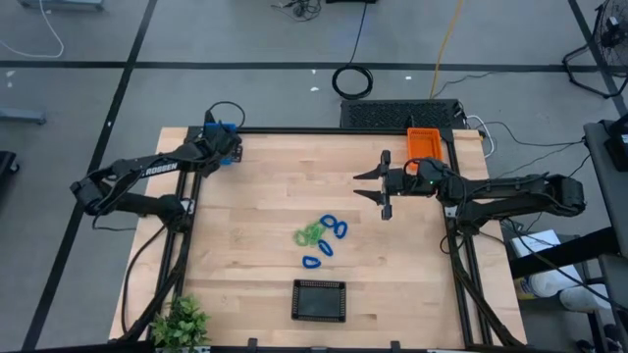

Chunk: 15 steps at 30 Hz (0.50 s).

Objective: Sort spring keychains into baskets
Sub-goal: Put the orange spring keychain into the blue basket

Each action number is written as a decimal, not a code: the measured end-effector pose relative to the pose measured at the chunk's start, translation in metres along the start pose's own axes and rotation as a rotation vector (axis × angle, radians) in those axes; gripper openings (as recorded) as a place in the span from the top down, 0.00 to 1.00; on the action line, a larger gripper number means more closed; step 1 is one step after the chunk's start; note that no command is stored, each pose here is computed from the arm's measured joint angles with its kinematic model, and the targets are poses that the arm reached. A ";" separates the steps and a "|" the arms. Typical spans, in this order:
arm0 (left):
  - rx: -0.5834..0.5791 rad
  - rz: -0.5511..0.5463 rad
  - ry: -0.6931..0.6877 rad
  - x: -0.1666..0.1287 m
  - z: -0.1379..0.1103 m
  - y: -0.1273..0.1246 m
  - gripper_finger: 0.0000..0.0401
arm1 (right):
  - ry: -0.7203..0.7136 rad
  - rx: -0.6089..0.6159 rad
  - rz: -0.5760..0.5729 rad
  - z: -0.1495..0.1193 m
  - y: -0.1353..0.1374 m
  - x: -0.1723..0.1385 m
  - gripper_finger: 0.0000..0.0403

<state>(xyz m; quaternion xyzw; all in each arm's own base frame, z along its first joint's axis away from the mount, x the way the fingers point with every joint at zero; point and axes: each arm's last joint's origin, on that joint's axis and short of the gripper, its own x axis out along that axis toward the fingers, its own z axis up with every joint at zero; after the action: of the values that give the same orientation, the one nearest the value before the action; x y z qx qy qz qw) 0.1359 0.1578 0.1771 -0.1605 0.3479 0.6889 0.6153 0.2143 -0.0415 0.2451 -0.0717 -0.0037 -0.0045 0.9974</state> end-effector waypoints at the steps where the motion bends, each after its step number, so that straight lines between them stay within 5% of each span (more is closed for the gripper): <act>1: 0.000 0.000 0.000 0.000 0.000 0.000 0.98 | 0.000 0.002 0.000 0.000 0.000 0.000 0.61; 15: 0.002 0.000 0.001 0.000 0.000 0.000 0.76 | 0.001 0.003 0.000 0.000 0.000 0.000 0.61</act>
<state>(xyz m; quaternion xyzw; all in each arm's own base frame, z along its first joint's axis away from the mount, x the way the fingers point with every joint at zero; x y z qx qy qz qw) 0.1359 0.1577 0.1770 -0.1602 0.3490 0.6885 0.6152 0.2143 -0.0415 0.2450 -0.0703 -0.0034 -0.0046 0.9975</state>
